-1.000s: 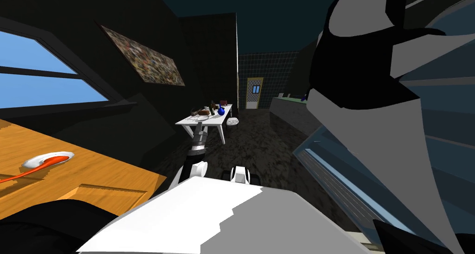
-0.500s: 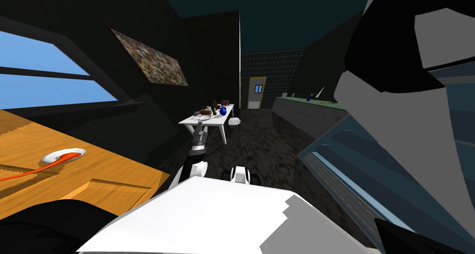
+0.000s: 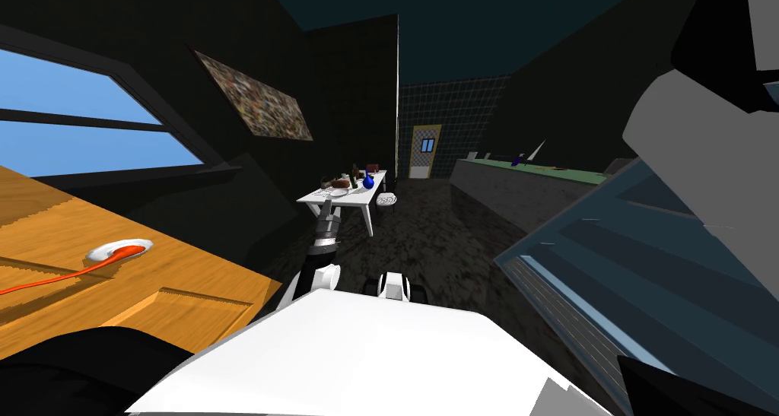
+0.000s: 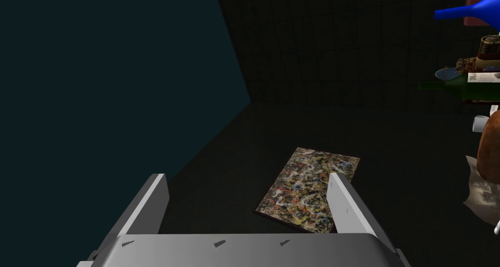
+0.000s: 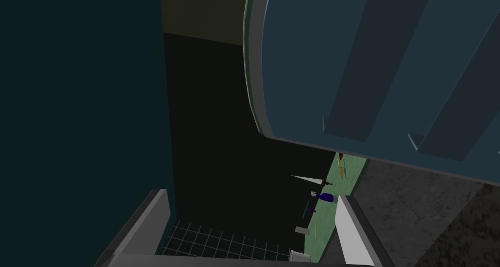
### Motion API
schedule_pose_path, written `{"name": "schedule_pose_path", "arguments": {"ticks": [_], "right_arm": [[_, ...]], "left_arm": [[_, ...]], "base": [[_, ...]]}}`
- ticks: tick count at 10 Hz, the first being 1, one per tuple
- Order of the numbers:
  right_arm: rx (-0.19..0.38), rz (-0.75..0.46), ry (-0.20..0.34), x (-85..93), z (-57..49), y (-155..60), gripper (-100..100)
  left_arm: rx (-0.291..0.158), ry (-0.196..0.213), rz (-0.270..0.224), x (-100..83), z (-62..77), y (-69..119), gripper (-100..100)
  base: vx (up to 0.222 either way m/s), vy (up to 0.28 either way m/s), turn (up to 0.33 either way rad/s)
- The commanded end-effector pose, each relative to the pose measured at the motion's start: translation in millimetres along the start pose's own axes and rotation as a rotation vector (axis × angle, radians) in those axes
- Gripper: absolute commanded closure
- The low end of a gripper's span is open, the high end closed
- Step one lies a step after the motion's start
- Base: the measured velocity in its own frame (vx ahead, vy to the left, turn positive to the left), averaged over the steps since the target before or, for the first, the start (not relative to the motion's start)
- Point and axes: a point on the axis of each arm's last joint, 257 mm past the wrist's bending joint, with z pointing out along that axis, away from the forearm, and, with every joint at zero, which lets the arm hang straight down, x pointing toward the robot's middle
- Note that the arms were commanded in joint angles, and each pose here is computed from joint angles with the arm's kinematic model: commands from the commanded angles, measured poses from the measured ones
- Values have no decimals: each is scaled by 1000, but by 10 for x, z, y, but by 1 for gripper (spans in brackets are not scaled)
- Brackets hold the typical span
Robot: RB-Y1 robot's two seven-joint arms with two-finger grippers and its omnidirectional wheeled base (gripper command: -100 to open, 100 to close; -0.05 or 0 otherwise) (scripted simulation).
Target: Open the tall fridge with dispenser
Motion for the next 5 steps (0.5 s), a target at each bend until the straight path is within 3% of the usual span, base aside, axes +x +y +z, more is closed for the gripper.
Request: {"name": "schedule_pose_path", "arguments": {"ticks": [1,2,5], "right_arm": [[-2,-3,6,47,7,-13,-100],[-4,-4,6,51,6,-11,0],[-4,-4,6,50,6,-11,0]], "left_arm": [[0,0,0,0,0,0,0],[0,0,0,0,0,0,0],[0,0,0,0,0,0,0]], "base": [[9,3,12],[0,0,0],[0,0,0]]}}
